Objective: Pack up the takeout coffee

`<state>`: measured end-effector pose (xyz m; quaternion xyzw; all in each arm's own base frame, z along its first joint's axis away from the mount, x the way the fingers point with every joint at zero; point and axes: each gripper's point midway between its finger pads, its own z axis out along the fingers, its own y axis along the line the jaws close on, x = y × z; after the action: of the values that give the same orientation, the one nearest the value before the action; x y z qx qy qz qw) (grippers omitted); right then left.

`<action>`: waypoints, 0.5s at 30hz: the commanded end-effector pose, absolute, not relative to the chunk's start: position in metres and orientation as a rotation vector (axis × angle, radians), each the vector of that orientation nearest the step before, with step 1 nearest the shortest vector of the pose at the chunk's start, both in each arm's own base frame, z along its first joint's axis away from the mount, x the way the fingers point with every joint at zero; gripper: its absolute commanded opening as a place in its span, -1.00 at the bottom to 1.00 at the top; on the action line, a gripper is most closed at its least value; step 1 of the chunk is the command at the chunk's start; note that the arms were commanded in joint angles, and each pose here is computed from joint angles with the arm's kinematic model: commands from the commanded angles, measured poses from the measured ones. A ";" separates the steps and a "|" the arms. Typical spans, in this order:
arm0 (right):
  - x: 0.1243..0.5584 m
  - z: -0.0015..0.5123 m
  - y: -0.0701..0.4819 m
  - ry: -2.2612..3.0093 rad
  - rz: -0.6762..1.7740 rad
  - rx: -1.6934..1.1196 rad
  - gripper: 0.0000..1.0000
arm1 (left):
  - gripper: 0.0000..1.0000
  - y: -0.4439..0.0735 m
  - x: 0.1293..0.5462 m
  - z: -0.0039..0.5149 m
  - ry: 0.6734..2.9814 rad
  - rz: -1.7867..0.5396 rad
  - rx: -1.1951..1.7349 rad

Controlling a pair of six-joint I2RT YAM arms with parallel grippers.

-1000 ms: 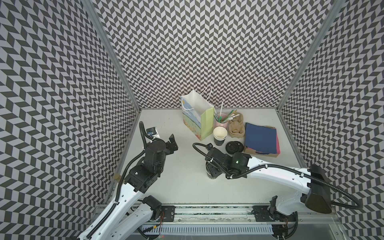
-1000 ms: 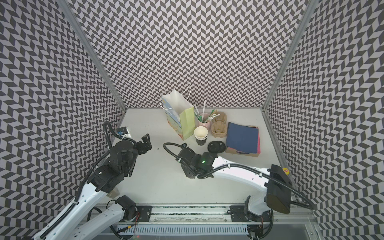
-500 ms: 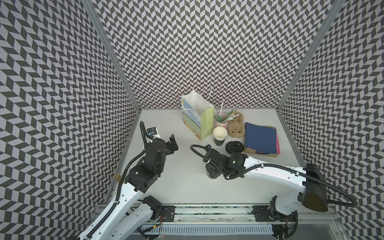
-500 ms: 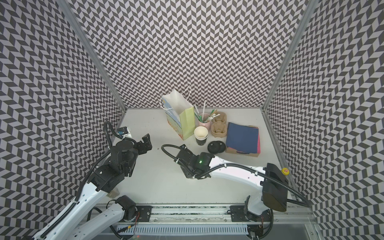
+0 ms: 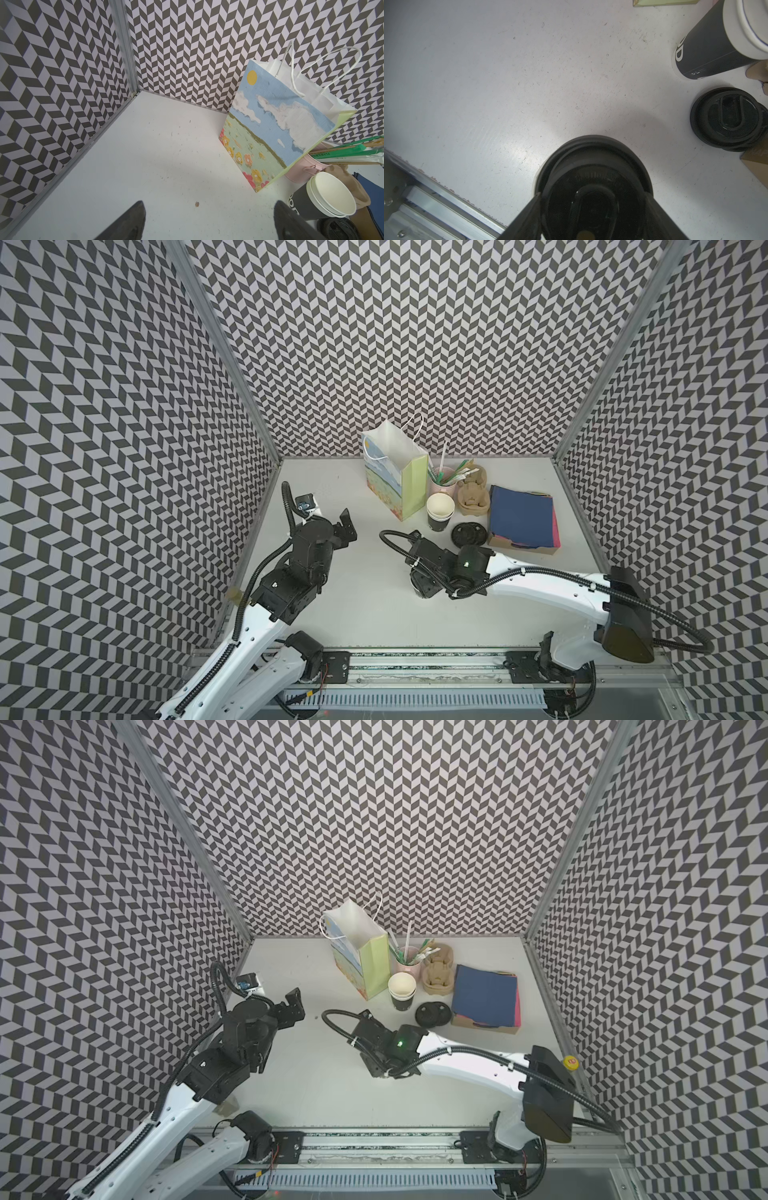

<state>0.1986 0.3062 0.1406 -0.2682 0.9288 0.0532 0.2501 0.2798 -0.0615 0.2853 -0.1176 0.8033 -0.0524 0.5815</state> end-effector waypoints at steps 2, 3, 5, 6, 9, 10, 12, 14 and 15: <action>0.206 0.163 0.312 2.475 0.175 -0.678 0.26 | 0.92 -0.060 0.279 0.277 1.902 -0.093 -0.264; 0.205 0.164 0.314 2.476 0.185 -0.687 0.26 | 0.92 -0.059 0.279 0.277 1.902 -0.091 -0.265; 0.206 0.163 0.314 2.477 0.189 -0.689 0.26 | 0.92 -0.060 0.279 0.276 1.904 -0.090 -0.264; 0.205 0.162 0.315 2.480 0.189 -0.692 0.26 | 0.93 -0.060 0.279 0.276 1.904 -0.091 -0.264; 0.204 0.160 0.314 2.484 0.185 -0.694 0.26 | 0.93 -0.059 0.279 0.276 1.903 -0.090 -0.265; 0.204 0.159 0.313 2.486 0.183 -0.695 0.26 | 0.93 -0.059 0.279 0.275 1.905 -0.089 -0.264; 0.204 0.154 0.310 2.493 0.165 -0.694 0.26 | 0.93 -0.060 0.279 0.275 1.908 -0.089 -0.263; 0.204 0.150 0.308 2.499 0.150 -0.693 0.26 | 0.93 -0.060 0.279 0.275 1.908 -0.088 -0.262; 0.203 0.148 0.308 2.503 0.146 -0.699 0.26 | 0.93 -0.060 0.279 0.275 1.909 -0.087 -0.261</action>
<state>0.2013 0.3088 0.1476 -0.2652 0.9274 0.0560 0.2578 0.2809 -0.0622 0.2833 -0.1142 0.8057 -0.0485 0.5791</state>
